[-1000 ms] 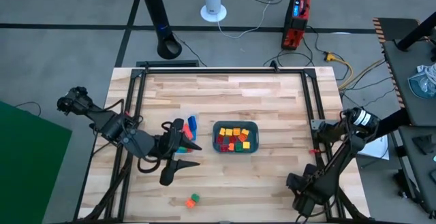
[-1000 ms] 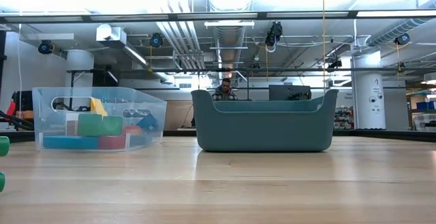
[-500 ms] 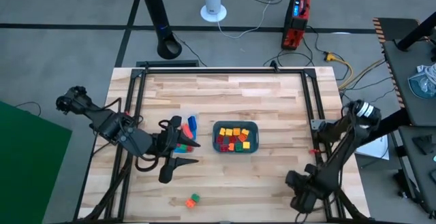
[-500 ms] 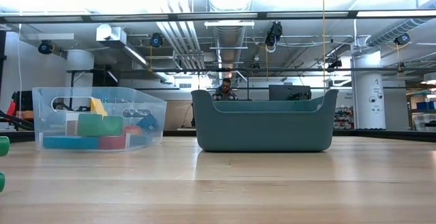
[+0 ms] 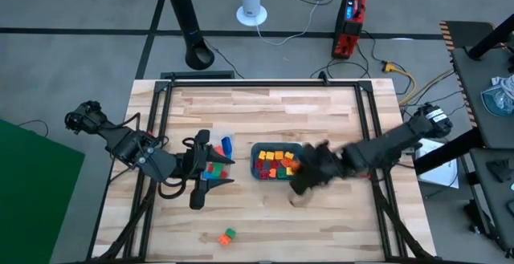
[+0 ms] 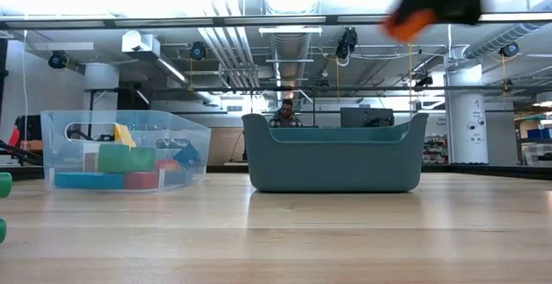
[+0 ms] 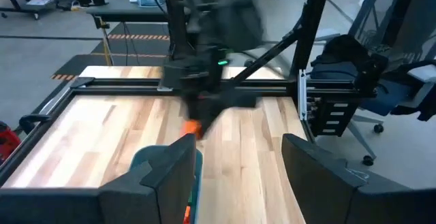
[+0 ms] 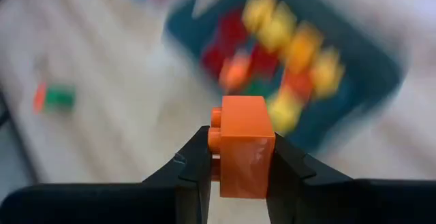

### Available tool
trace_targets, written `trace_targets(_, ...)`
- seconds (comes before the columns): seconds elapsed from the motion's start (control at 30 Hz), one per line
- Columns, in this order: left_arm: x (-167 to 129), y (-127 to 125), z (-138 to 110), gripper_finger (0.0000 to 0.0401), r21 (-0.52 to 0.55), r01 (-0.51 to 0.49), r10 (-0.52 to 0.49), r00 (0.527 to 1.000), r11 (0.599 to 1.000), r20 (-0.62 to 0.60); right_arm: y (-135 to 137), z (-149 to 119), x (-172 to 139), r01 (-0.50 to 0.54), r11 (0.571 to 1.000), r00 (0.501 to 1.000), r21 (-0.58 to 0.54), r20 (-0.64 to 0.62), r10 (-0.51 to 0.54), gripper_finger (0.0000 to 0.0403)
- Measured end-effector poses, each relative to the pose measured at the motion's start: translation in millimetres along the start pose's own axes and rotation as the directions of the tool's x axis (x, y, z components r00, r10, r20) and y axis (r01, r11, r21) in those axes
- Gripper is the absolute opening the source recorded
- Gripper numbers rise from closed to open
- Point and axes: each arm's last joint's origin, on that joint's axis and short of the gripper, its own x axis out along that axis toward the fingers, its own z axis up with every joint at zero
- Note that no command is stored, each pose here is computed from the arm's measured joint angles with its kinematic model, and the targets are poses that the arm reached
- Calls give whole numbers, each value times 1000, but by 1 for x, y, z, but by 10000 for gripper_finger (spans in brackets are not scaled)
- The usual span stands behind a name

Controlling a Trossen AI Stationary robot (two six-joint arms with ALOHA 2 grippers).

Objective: Sort blocks by size
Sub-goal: Put the right orange square game piece into the blue bin, then put the green square game piece into the blue bin

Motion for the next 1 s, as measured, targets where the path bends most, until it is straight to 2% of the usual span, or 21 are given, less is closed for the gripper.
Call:
trace_targets(0.13,-1,1,0,205,-4,-2,1,1000,1000,-5,-15,46,26,7,1000,996,-15,87,-6,84)
trace_targets(0.2,-3,2,-1,205,-17,-4,4,1000,1000,-16,-21,61,40,-18,1000,996,-3,82,19,105)
trace_targets(0.27,-5,3,-2,205,-42,-7,6,1000,999,-31,-26,71,52,-41,999,998,22,56,40,145)
trace_targets(0.4,-11,7,-7,205,-93,-25,17,996,995,-83,-32,75,65,-60,996,998,69,-9,60,222)
trace_targets(0.53,-15,10,-11,205,-134,-45,28,992,990,-124,-31,77,64,-71,994,997,83,-7,72,283)
trace_targets(0.67,-17,11,-13,205,-147,-57,35,989,987,-144,-29,79,61,-79,994,997,80,-2,79,321)
trace_targets(0.8,-17,11,-14,205,-196,-62,31,987,979,-157,-26,83,54,-91,994,996,57,8,91,335)
trace_targets(0.9,-18,10,-17,205,-333,-35,-34,979,942,-199,-25,86,40,-100,995,995,20,13,100,335)
trace_targets(1.0,-16,3,-23,205,-510,-23,-137,952,860,-273,-28,87,23,-82,996,997,-34,-6,82,328)
